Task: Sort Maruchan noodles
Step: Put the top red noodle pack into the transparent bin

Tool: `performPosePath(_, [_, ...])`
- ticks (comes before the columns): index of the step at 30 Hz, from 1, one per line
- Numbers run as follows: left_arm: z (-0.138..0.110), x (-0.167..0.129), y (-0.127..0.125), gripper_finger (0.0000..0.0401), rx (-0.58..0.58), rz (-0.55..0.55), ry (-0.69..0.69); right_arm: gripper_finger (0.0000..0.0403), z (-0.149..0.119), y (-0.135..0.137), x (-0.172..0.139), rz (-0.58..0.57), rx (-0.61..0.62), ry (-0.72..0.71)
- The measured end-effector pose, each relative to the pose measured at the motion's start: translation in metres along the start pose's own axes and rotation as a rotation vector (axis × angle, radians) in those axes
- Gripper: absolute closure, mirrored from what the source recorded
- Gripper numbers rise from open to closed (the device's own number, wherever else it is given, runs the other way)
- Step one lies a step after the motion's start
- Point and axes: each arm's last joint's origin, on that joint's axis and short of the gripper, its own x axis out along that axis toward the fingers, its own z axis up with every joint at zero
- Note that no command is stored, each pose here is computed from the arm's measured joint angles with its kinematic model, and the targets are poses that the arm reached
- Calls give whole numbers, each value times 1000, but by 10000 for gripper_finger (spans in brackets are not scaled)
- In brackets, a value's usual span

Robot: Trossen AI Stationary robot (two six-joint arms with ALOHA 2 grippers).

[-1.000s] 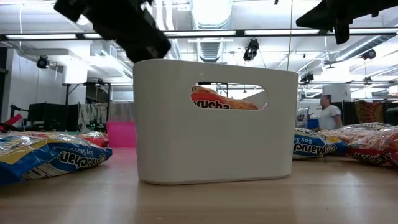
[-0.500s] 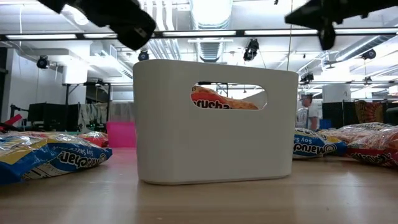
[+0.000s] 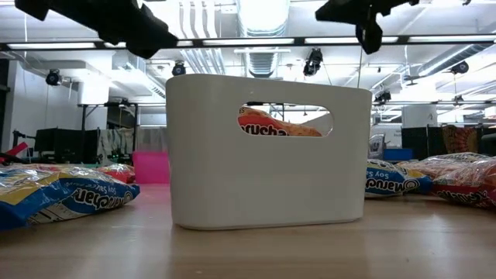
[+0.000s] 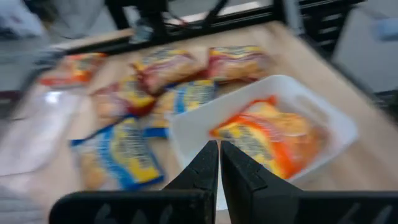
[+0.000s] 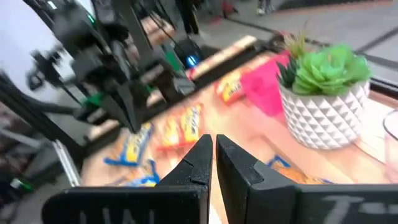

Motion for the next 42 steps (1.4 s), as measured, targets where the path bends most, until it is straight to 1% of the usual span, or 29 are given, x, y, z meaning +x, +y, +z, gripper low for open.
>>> performPosePath(4, [3,2,2,401,12,48,3,390,2,5,12,-53,-27,72])
performPosePath(9, [9,4,3,401,47,60,0,390,2,10,28,-71,-38,104])
performPosePath(14, [21,2,4,401,64,64,-33,390,-4,13,45,-99,-55,153])
performPosePath(20, [36,-9,7,401,148,62,-9,390,-5,17,62,-119,-65,181])
performPosePath(25, [52,-26,12,401,218,77,-62,390,3,21,69,-122,-59,169])
performPosePath(28, [56,-38,16,401,269,114,-78,390,8,24,71,-124,-55,165])
performPosePath(30, [58,-46,19,401,289,178,-88,390,12,24,69,-132,-19,167])
performPosePath(32, [58,-53,22,401,283,257,-86,390,19,26,70,-133,21,157])
performPosePath(34, [59,-58,25,401,264,315,-88,390,21,23,69,-173,52,190])
performPosePath(36, [60,-62,26,401,258,337,-91,390,21,20,71,-219,105,245])
performPosePath(39, [59,-66,27,401,249,337,-98,390,10,5,68,-366,187,407])
performPosePath(42, [55,-64,26,401,236,331,-81,390,-2,-8,66,-512,266,525])
